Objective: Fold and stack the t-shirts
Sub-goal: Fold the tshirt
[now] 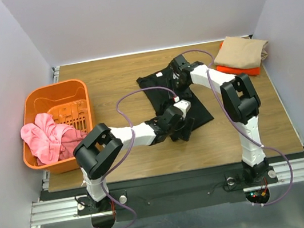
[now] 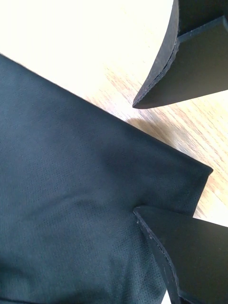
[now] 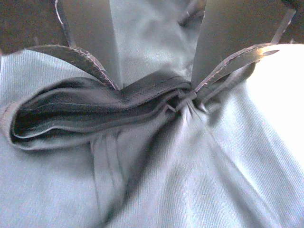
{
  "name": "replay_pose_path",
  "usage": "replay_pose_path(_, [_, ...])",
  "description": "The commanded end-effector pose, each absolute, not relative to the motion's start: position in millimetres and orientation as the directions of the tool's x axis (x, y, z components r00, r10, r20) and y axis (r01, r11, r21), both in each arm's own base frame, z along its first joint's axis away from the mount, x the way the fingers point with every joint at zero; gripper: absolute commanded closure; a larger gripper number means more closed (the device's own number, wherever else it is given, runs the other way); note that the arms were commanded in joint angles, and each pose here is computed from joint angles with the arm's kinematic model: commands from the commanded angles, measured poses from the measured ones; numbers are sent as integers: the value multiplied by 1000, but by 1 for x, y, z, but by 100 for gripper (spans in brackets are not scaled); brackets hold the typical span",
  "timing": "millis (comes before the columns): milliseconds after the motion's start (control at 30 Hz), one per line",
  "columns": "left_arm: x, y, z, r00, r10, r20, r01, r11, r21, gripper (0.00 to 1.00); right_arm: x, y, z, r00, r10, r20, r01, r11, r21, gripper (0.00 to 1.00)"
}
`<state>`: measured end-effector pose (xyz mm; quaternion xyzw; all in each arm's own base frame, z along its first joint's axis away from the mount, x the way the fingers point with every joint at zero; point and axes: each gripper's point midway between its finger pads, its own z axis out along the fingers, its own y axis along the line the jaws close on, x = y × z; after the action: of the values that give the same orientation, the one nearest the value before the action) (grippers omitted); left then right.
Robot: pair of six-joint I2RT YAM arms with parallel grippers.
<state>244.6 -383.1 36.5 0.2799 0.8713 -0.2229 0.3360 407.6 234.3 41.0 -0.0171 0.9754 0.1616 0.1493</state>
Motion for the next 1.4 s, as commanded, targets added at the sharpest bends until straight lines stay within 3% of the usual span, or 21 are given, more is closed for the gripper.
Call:
replay_pose_path(0, [235,-379,20,-634,392,-666,655,731,-193,5,440,240,51,-925,65,-374,-49,956,289,34])
replay_pose_path(267, [229,-370,14,-646,407,-646,651,736,-186,5,501,252,79,-869,161,-469,-13,938,346,34])
replay_pose_path(500, [226,-361,17,-648,404,-646,642,746,-178,5,554,225,117,-799,337,-498,84,883,462,34])
replay_pose_path(700, [236,-355,38,-634,377,-675,614,776,-142,5,561,201,153,-771,364,-523,63,860,506,34])
replay_pose_path(800, [250,-355,65,-616,335,-713,587,798,-132,5,540,194,159,-786,308,-536,20,879,477,34])
replay_pose_path(1100, [316,-335,169,-566,93,-819,465,857,-223,4,431,174,115,-889,198,-413,6,906,423,34])
replay_pose_path(1367, [323,-351,171,-667,26,-745,487,772,-409,3,365,173,71,-938,159,-309,15,907,421,34])
